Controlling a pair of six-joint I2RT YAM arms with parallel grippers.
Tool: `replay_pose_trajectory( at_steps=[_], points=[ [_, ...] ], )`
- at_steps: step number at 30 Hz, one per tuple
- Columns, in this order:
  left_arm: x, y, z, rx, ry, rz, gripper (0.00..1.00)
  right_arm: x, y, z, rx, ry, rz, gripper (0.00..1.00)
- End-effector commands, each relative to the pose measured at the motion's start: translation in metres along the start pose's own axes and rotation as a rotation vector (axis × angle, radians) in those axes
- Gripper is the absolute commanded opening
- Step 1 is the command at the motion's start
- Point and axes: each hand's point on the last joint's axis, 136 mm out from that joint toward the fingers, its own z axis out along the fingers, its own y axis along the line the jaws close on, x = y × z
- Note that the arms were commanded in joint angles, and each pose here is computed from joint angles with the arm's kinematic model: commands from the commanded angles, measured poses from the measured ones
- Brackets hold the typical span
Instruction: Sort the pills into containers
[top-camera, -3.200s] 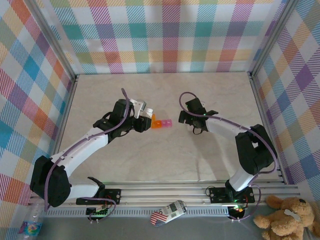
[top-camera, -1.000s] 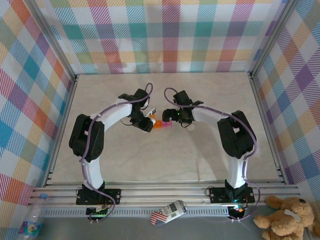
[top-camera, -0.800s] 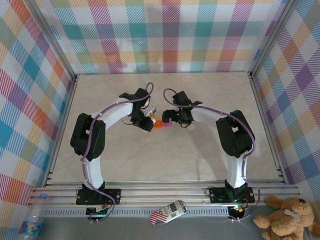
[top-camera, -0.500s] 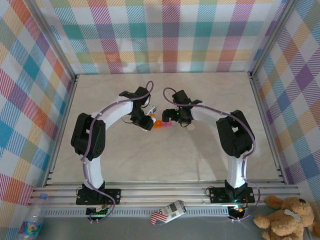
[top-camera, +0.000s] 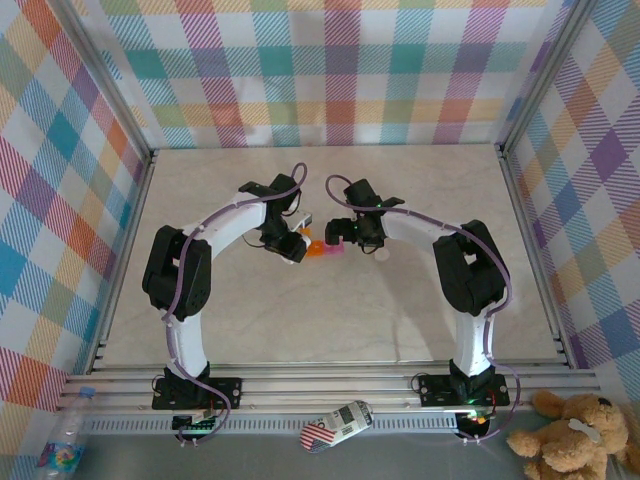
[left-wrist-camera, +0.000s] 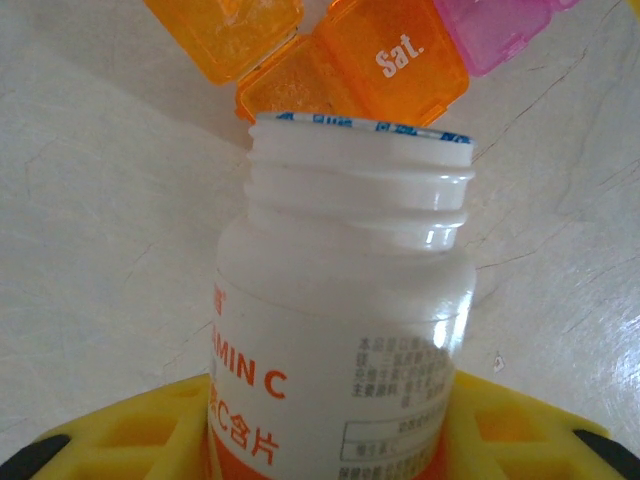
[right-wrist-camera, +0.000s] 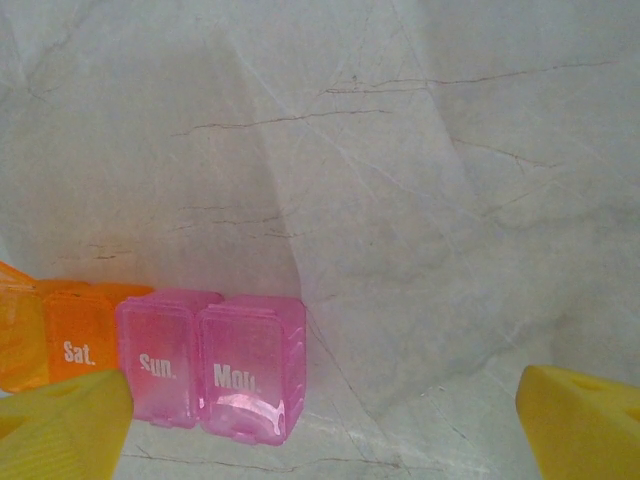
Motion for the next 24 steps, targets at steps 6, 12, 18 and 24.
replay_pose_trajectory(
  at_steps=[6, 12, 18, 24],
  points=[
    [-0.008, -0.001, 0.001, 0.023, 0.0, -0.016, 0.0, -0.001, 0.002, -0.01, 0.009, -0.004, -0.009, 0.98],
    [-0.011, -0.002, 0.002, 0.031, -0.008, -0.012, 0.0, -0.001, -0.001, -0.016, 0.022, -0.013, -0.023, 0.98],
    [-0.012, -0.004, 0.005, 0.04, -0.009, -0.007, 0.0, 0.002, -0.002, -0.015, 0.027, -0.004, -0.022, 0.98],
    [-0.012, -0.006, 0.005, 0.053, -0.015, -0.014, 0.0, 0.002, -0.002, -0.018, 0.026, -0.001, -0.029, 0.98]
  ],
)
